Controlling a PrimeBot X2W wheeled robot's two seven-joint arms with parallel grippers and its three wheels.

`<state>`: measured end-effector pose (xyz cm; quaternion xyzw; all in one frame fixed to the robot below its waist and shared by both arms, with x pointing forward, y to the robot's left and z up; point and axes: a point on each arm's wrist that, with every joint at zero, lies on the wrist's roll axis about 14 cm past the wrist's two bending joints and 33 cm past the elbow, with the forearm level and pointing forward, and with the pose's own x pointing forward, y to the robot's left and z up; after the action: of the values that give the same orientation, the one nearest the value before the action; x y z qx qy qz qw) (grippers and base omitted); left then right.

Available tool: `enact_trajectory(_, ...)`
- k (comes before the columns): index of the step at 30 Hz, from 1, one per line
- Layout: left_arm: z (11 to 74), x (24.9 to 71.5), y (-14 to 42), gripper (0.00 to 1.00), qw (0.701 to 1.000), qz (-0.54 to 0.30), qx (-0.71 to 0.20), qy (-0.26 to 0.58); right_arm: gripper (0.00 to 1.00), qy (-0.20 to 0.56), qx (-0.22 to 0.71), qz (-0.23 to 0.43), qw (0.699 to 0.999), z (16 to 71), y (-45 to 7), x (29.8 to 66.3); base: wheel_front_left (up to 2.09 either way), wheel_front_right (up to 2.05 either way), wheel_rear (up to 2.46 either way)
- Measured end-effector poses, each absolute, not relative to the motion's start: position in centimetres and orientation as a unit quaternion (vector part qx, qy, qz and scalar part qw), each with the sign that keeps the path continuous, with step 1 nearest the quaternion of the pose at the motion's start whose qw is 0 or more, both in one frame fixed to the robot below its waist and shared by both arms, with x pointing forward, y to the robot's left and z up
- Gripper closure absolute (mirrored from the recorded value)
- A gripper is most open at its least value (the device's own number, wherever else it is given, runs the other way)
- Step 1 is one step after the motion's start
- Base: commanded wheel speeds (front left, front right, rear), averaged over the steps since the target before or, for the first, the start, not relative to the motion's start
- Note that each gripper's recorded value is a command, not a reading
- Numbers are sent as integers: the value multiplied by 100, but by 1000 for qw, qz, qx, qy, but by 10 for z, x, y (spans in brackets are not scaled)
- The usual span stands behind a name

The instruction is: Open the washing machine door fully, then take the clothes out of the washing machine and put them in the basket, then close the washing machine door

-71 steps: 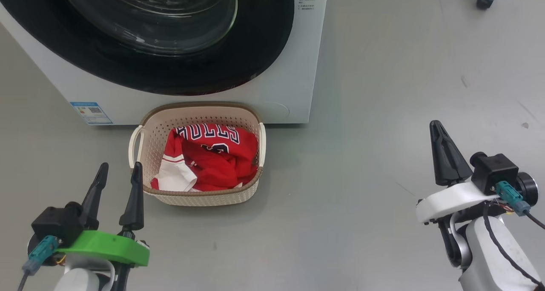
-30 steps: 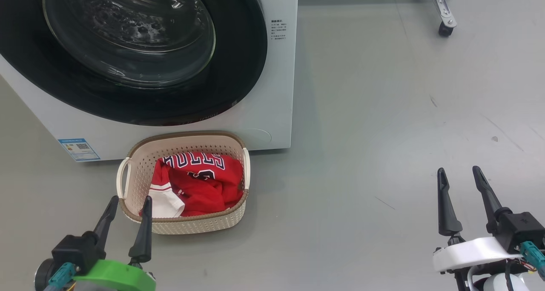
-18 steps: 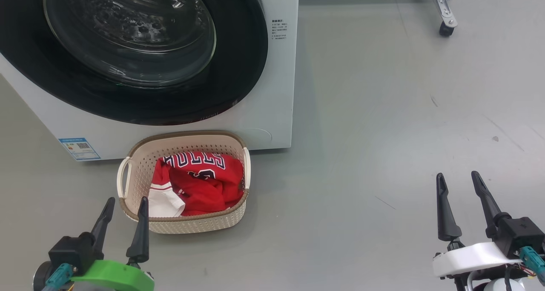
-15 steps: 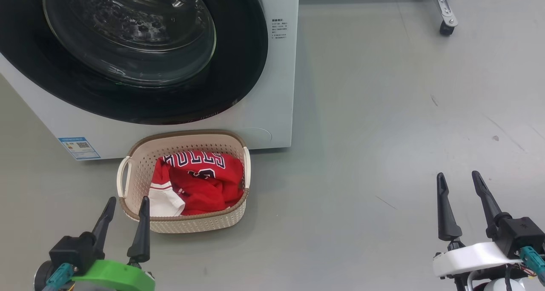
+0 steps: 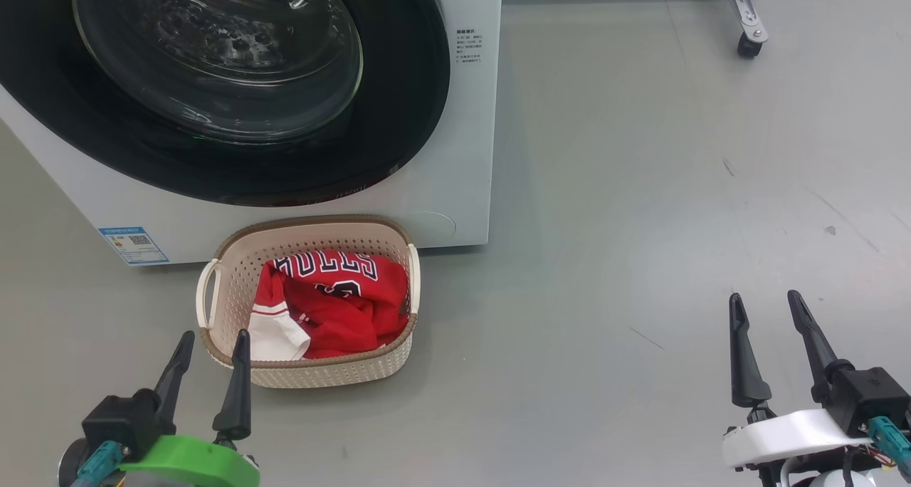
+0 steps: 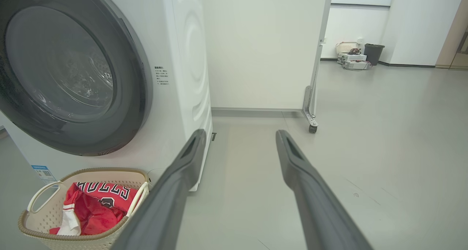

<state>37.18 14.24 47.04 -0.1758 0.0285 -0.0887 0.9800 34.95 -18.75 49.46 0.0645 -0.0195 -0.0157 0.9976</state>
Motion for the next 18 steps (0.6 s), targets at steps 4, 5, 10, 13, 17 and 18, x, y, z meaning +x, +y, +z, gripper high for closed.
enact_trajectory(4, 469, 371, 142, 0, 980, -89, -178, 31, 0, -20, 65, -17, 998, 495, -188, 349, 0, 0, 0)
enact_trajectory(5, 469, 371, 142, 0, 979, -88, -179, 30, 0, -19, 65, -17, 998, 494, -188, 349, 0, 0, 0)
enact_trajectory(10, 469, 371, 143, 0, 979, -87, -181, 31, 0, -18, 64, -13, 998, 494, -186, 349, 0, 0, 0)
enact_trajectory(13, 469, 371, 143, 0, 979, -86, -183, 31, 0, -18, 64, -14, 998, 493, -187, 349, 0, 0, 0)
enact_trajectory(17, 469, 371, 144, 0, 978, -83, -189, 31, 0, -17, 64, -16, 998, 493, -188, 349, 0, 0, 0)
enact_trajectory(18, 469, 371, 144, 0, 978, -83, -190, 31, 0, -17, 64, -16, 998, 493, -187, 349, 0, 0, 0)
